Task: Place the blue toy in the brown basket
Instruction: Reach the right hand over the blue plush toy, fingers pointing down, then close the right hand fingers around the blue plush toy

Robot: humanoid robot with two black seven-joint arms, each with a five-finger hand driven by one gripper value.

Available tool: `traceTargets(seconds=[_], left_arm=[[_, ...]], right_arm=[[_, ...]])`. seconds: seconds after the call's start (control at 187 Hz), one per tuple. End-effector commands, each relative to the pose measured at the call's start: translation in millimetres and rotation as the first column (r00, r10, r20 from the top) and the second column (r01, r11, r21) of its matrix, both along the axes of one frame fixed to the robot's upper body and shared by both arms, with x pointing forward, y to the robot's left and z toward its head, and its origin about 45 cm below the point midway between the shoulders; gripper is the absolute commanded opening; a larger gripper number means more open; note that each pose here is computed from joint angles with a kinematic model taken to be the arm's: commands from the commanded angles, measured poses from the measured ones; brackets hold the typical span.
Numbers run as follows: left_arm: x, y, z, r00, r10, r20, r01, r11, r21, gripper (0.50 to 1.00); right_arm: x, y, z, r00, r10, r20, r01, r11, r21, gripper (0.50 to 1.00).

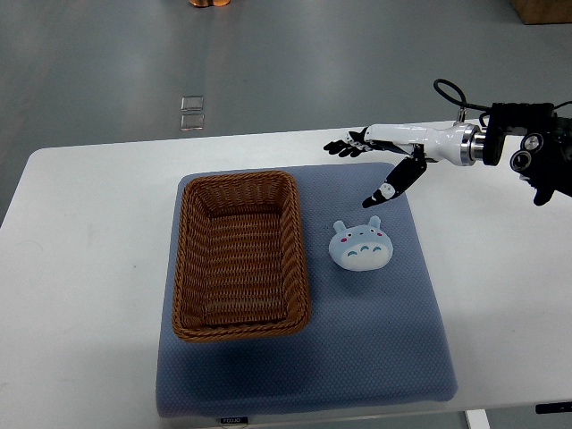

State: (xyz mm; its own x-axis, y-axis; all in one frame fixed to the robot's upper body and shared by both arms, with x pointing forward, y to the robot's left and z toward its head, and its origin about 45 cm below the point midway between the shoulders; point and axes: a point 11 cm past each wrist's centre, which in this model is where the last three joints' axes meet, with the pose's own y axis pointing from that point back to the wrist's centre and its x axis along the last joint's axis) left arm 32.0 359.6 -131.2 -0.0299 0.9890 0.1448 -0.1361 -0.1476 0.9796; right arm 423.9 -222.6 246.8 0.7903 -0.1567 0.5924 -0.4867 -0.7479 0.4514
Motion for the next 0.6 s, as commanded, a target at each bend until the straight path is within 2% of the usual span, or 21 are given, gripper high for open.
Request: traceTargets(seconds=[0.0, 0.129, 0.38, 0.557, 0.595], left_arm=[[-0.9, 0, 0, 1.0, 0.002, -0.001, -0.002, 1.0, 0.001, 1.0], [-0.9, 0, 0, 1.0, 0.002, -0.001, -0.002, 1.0, 0.001, 1.0], [-1.0, 0, 0, 1.0, 0.001, -0.002, -0.001, 1.0, 0.001, 1.0], [-1.0, 0, 0, 1.0, 0.001, -0.002, -0.001, 1.0, 0.001, 1.0], [-1.0, 1, 0, 1.0, 0.001, -0.002, -0.001, 1.0, 0.002, 1.0]], right_arm=[[-14.4, 6, -13, 0.995, 0.092, -0.024, -0.094, 0.991, -0.099, 0.924], [-22.7, 9, -26, 0.989, 0.141, -0.044, -0.147, 0.975, -0.164, 0.919], [-27.5, 12, -40, 0.985, 0.167, -0.051, -0.174, 0.961, -0.213, 0.901], [-32.5, 19, -53, 0.979, 0.196, -0.057, -0.204, 0.949, -0.242, 0.862], [-32.3, 19, -56, 0.979, 0.199, -0.053, -0.206, 0.946, -0.252, 0.838]])
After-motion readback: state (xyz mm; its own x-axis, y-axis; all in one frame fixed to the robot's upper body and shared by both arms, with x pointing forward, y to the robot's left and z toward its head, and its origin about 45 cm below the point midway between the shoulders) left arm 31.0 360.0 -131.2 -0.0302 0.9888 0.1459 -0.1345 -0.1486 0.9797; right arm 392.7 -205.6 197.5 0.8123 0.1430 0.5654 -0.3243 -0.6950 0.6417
